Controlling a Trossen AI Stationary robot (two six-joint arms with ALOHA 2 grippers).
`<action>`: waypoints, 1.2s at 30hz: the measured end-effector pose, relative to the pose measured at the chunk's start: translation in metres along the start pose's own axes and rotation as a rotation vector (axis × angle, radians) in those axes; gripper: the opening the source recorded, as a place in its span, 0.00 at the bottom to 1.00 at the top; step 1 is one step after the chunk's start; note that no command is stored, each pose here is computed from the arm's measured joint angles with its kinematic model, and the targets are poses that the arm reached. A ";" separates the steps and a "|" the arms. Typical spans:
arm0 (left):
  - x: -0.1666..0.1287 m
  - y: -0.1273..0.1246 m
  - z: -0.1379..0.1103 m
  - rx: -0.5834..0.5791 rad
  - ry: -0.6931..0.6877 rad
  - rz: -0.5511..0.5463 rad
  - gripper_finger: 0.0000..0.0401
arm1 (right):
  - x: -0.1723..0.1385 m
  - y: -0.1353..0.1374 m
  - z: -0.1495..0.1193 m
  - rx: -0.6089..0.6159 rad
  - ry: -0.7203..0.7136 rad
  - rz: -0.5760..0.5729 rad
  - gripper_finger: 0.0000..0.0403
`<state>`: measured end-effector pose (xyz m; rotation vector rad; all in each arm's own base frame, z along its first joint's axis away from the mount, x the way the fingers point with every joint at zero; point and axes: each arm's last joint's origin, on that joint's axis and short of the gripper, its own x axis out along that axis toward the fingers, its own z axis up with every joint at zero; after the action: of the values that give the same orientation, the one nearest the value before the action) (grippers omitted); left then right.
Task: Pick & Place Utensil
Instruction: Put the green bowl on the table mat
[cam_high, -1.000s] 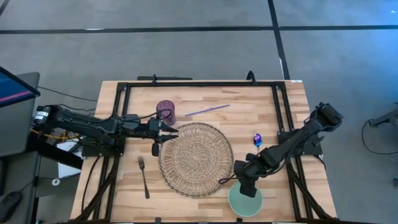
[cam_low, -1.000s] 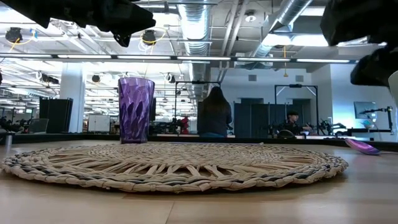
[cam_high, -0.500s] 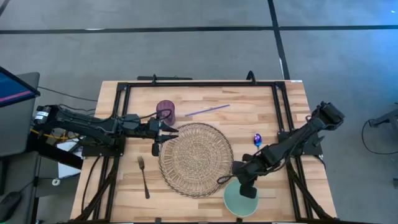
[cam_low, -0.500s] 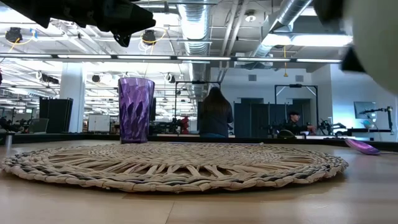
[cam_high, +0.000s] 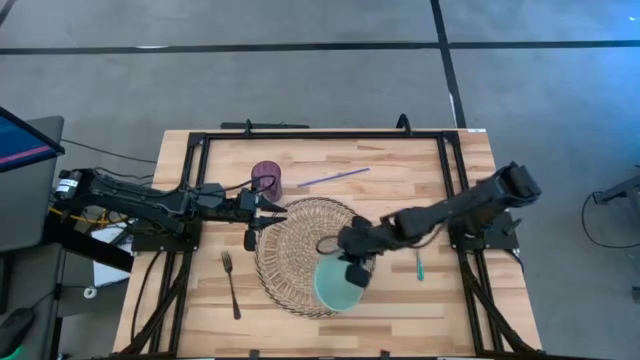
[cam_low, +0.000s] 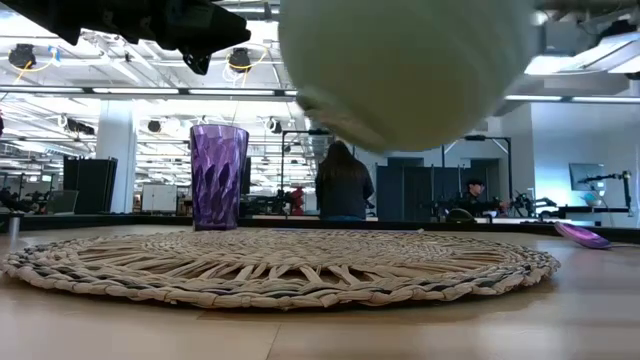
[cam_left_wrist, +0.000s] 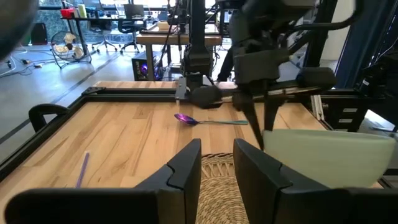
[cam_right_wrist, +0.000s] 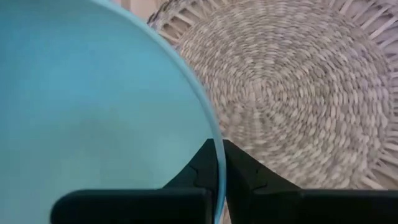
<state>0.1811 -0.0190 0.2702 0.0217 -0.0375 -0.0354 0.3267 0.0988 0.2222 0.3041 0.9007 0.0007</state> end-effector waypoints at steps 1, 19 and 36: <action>0.000 0.000 0.000 0.000 0.000 0.000 0.24 | 0.002 -0.002 0.005 0.009 0.001 0.011 0.01; 0.000 0.000 0.000 0.000 0.000 0.000 0.24 | 0.071 -0.011 0.049 -0.144 0.244 0.024 0.01; 0.000 0.000 0.000 0.030 0.000 0.000 0.24 | 0.075 -0.017 0.058 -0.235 0.264 0.018 0.13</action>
<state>0.1811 -0.0189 0.2703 0.0518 -0.0384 -0.0347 0.4160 0.0765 0.1939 0.0931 1.1477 0.1655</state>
